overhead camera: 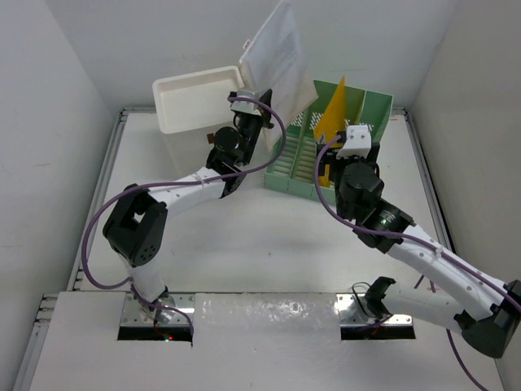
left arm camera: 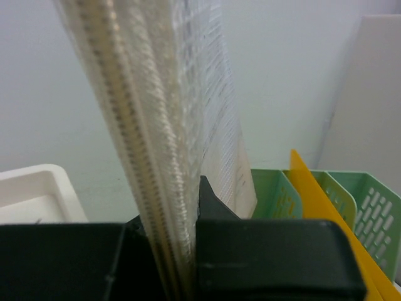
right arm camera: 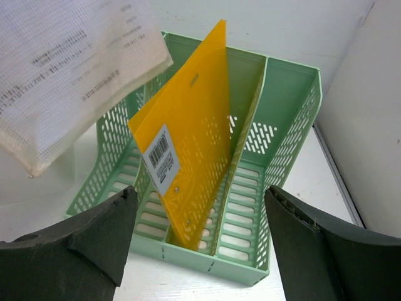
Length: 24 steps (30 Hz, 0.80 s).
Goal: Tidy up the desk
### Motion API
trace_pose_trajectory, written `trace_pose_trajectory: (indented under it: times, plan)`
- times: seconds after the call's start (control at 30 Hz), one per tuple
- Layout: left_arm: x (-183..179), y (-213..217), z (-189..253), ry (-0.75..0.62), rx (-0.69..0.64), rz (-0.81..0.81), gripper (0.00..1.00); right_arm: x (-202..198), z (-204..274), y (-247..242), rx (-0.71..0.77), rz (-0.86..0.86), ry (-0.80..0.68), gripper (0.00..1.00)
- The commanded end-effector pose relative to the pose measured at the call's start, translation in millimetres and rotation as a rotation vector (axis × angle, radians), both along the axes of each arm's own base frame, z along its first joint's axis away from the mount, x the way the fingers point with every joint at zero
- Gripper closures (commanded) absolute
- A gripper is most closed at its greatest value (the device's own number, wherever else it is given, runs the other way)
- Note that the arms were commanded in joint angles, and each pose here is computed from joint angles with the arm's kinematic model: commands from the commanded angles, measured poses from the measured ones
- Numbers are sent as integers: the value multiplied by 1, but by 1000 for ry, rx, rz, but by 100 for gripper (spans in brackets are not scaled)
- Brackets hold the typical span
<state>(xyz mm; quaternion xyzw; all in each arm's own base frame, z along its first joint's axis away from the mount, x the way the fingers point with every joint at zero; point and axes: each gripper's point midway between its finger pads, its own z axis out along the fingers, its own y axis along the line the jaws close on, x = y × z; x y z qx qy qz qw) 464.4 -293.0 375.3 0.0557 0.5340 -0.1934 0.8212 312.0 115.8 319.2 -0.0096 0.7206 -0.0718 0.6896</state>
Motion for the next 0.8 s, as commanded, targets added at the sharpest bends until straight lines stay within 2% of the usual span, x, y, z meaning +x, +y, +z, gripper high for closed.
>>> trace_pose_trajectory:
  times: [0.0, 0.27, 0.4, 0.57, 0.77]
  plan:
    - [-14, 29, 61, -158, -132, 81, 100, -1, 10, -4, 24, -16, -33, 21]
    - [-31, 42, 122, -210, -188, 73, 100, 0, 11, -2, 11, -2, -39, 20]
    - [-23, 32, 108, -156, -196, 46, 100, -1, 14, -3, 31, -5, -59, 20]
    - [-23, 45, 113, -179, -199, 104, 100, -1, 24, -2, 41, 4, -80, 20]
    - [-12, 16, 84, -141, -166, -16, 100, -3, 22, -5, 24, 0, -68, 20]
